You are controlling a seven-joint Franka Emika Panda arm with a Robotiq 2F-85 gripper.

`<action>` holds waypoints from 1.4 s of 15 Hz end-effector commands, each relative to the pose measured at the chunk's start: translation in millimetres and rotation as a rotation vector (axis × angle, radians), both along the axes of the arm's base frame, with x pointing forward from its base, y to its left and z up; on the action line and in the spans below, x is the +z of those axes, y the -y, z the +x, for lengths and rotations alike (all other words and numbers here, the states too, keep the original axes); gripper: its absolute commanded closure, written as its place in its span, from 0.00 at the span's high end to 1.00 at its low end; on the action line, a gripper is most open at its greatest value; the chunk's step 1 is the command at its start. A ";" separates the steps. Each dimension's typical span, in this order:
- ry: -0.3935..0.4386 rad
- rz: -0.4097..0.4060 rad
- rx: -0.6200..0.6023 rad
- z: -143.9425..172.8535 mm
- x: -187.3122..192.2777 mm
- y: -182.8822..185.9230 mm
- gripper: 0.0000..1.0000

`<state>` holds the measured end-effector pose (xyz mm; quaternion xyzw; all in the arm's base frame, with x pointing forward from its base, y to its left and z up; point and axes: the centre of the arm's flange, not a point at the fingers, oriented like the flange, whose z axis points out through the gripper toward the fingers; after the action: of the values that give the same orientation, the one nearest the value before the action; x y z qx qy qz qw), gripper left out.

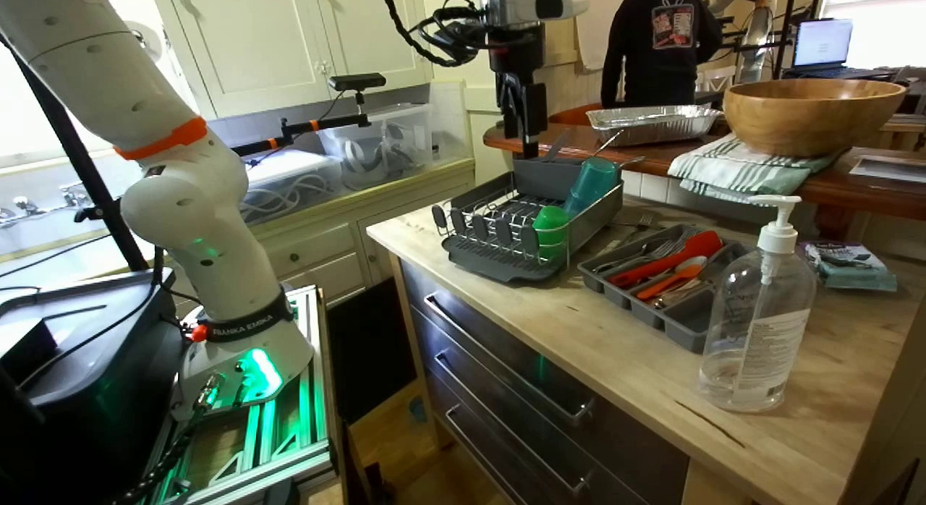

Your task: Move the light green cup to the top-left corner, then shift a knife to the right

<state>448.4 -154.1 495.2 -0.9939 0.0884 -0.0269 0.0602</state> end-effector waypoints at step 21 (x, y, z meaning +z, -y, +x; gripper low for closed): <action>-0.304 0.205 -0.601 134.1 -126.0 -38.6 1.00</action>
<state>554.6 -117.3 382.4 -0.9184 0.3633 0.0856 0.1310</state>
